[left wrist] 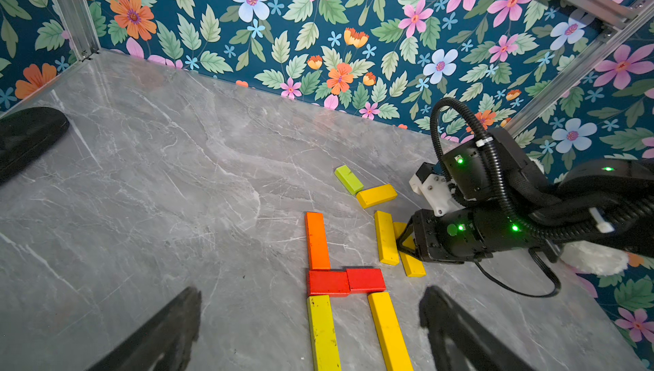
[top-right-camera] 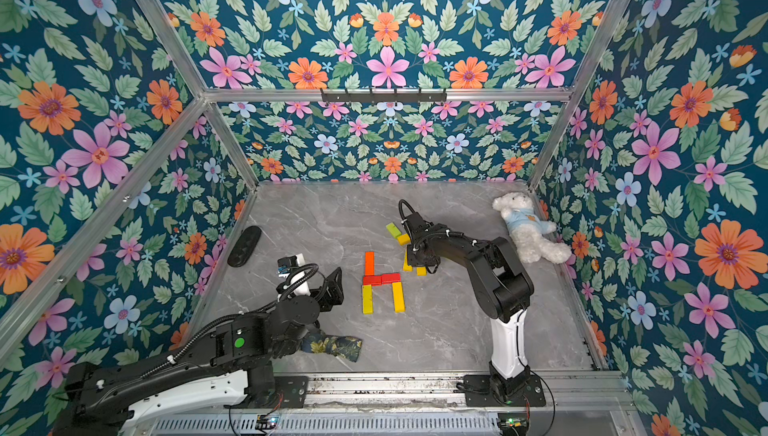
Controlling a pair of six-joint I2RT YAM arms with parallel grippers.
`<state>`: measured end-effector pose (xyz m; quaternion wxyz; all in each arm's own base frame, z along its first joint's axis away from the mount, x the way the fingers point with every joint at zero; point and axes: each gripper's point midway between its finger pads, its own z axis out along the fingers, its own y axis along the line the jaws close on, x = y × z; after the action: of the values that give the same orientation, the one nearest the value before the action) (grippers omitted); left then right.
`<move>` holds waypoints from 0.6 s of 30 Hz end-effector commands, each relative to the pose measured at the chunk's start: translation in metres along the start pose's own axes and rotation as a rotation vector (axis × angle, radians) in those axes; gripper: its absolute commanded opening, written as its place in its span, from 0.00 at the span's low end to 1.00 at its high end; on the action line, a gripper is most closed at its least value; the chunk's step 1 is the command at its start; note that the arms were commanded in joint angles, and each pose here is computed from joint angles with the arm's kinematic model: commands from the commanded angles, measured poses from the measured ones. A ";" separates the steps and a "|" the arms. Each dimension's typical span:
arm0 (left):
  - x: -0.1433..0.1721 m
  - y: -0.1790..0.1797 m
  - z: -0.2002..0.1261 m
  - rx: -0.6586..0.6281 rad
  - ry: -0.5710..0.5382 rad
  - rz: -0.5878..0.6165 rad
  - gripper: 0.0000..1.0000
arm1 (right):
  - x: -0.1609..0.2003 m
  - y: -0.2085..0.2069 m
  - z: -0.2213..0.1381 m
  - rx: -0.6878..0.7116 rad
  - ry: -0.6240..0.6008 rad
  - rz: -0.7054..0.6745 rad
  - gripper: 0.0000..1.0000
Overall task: Assemble the letter h with building blocks
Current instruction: Place the building block at the center of the board.
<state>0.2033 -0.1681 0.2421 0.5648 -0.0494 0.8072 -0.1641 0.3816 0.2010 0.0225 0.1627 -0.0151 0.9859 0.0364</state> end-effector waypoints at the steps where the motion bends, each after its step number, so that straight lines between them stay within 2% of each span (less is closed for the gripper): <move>1: -0.003 0.002 0.000 -0.013 -0.014 -0.012 0.99 | 0.002 -0.004 -0.002 0.023 0.007 -0.002 0.38; 6: -0.002 0.001 0.000 -0.012 -0.013 -0.010 0.99 | -0.007 -0.003 -0.014 0.022 -0.021 0.001 0.46; 11: -0.001 0.000 0.001 -0.008 -0.008 -0.009 0.99 | -0.016 -0.003 -0.032 0.015 -0.060 -0.001 0.47; 18: -0.001 -0.001 0.001 -0.006 -0.012 -0.012 0.99 | -0.016 0.036 -0.052 -0.091 -0.085 0.012 0.52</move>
<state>0.2036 -0.1690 0.2407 0.5641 -0.0476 0.8083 -0.1617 0.3846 0.2236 0.0774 0.2128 -0.0275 0.9744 0.0667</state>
